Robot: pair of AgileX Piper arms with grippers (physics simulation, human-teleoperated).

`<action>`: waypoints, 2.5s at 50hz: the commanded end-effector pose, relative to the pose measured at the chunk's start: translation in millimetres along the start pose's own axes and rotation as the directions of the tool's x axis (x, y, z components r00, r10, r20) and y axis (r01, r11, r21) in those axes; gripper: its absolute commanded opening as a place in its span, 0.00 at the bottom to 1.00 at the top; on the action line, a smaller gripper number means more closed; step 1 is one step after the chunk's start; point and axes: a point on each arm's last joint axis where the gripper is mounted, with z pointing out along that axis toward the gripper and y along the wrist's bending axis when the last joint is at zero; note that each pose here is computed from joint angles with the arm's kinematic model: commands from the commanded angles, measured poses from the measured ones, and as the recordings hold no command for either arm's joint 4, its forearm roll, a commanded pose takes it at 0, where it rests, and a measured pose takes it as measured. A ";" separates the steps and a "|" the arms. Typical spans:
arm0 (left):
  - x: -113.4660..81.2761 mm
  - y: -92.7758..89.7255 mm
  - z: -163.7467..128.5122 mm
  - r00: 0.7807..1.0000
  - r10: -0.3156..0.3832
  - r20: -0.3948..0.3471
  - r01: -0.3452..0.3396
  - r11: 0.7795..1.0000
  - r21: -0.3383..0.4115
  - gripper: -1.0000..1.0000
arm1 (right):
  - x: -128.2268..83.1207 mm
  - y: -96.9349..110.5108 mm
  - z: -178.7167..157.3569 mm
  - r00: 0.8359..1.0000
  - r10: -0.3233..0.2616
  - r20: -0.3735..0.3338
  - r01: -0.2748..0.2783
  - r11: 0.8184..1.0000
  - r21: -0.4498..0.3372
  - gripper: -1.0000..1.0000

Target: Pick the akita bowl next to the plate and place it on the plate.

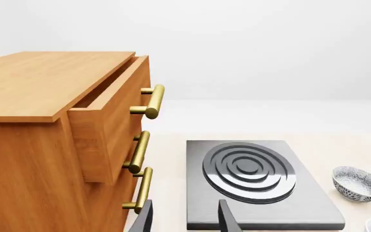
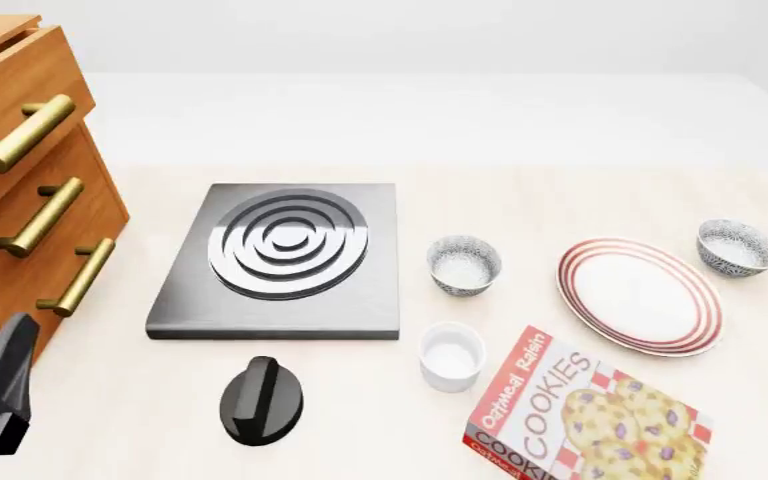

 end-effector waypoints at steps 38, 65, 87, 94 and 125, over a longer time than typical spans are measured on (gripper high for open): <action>0.0 0.0 0.0 1.000 0.000 0.000 0.000 1.000 0.000 1.00 | 25.6 -17.5 15.5 0.998 -0.045 -0.043 0.048 0.996 0.069 1.00; 0.0 0.0 0.0 1.000 0.000 0.000 0.000 1.000 0.000 1.00 | 37.3 -13.5 22.8 0.995 -0.076 -0.067 0.079 0.996 0.050 1.00; 0.0 0.0 0.0 1.000 0.000 0.000 0.000 1.000 0.000 1.00 | 40.1 -12.4 28.6 0.993 -0.072 -0.099 0.076 0.996 0.041 1.00; 0.0 0.0 0.0 1.000 0.000 0.000 0.000 1.000 0.000 1.00 | 41.5 -12.8 30.9 0.991 -0.070 -0.110 0.075 0.996 0.041 1.00; 0.0 0.0 0.0 1.000 0.000 0.000 0.000 1.000 0.000 1.00 | 54.4 -16.4 53.1 0.975 -0.026 -0.222 0.037 0.998 0.043 1.00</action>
